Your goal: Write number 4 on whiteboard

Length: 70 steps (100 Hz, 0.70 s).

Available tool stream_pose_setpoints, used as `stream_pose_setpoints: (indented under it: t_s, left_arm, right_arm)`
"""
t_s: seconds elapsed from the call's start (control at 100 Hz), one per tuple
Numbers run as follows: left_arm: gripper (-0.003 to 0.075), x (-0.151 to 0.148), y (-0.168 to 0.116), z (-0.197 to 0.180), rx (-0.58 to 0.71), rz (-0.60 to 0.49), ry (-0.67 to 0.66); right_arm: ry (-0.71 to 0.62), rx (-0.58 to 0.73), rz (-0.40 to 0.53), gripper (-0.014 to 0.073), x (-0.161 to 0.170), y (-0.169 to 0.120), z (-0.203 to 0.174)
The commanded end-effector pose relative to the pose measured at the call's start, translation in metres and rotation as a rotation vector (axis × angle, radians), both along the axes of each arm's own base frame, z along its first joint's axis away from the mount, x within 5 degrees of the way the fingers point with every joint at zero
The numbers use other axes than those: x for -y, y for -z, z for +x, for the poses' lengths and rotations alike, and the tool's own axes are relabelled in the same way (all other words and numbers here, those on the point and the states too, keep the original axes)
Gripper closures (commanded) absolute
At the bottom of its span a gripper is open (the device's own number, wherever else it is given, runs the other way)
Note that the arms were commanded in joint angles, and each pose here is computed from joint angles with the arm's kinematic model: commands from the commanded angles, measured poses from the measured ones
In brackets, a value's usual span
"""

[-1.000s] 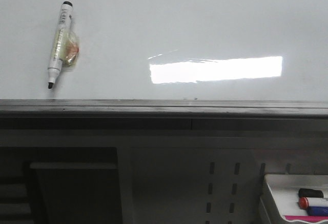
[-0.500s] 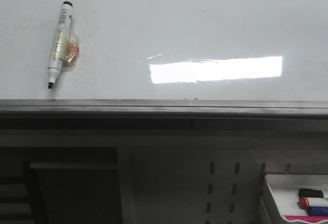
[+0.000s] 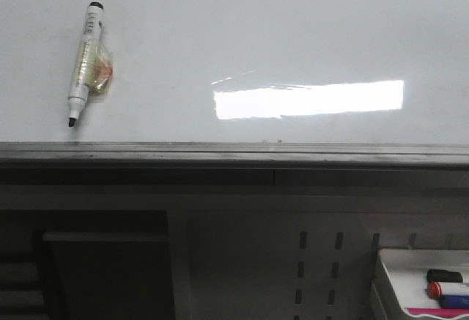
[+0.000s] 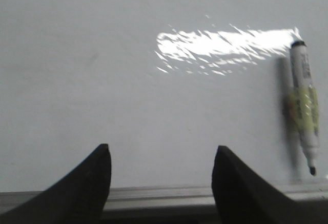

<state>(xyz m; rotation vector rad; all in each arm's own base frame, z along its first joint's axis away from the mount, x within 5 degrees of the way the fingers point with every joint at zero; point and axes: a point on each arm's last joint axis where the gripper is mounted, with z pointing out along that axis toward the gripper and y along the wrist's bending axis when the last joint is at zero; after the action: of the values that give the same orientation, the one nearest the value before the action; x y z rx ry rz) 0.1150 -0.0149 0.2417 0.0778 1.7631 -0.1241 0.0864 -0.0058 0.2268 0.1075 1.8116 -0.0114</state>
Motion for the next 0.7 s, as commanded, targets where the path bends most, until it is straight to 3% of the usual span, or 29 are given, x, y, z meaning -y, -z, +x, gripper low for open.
stream_pose_setpoints:
  t_s: [0.0, 0.25, 0.42, 0.69]
  left_arm:
    - [0.0314, 0.015, -0.016, 0.016, 0.067, -0.014, 0.099]
    - [0.0314, 0.073, -0.009, 0.052, -0.039, -0.07, 0.335]
    - [0.0314, 0.096, 0.0, 0.081, -0.072, -0.076, 0.352]
    - [0.0314, 0.109, 0.007, 0.105, -0.111, -0.073, 0.34]
  right_arm:
    - [0.01, 0.1, -0.009, 0.0659, 0.001, -0.018, 0.004]
    - [0.01, 0.1, -0.009, 0.0659, 0.001, -0.018, 0.004]
    - [0.01, 0.1, -0.009, 0.0659, 0.001, -0.018, 0.004]
    - [0.01, 0.1, -0.009, 0.0659, 0.001, -0.018, 0.004]
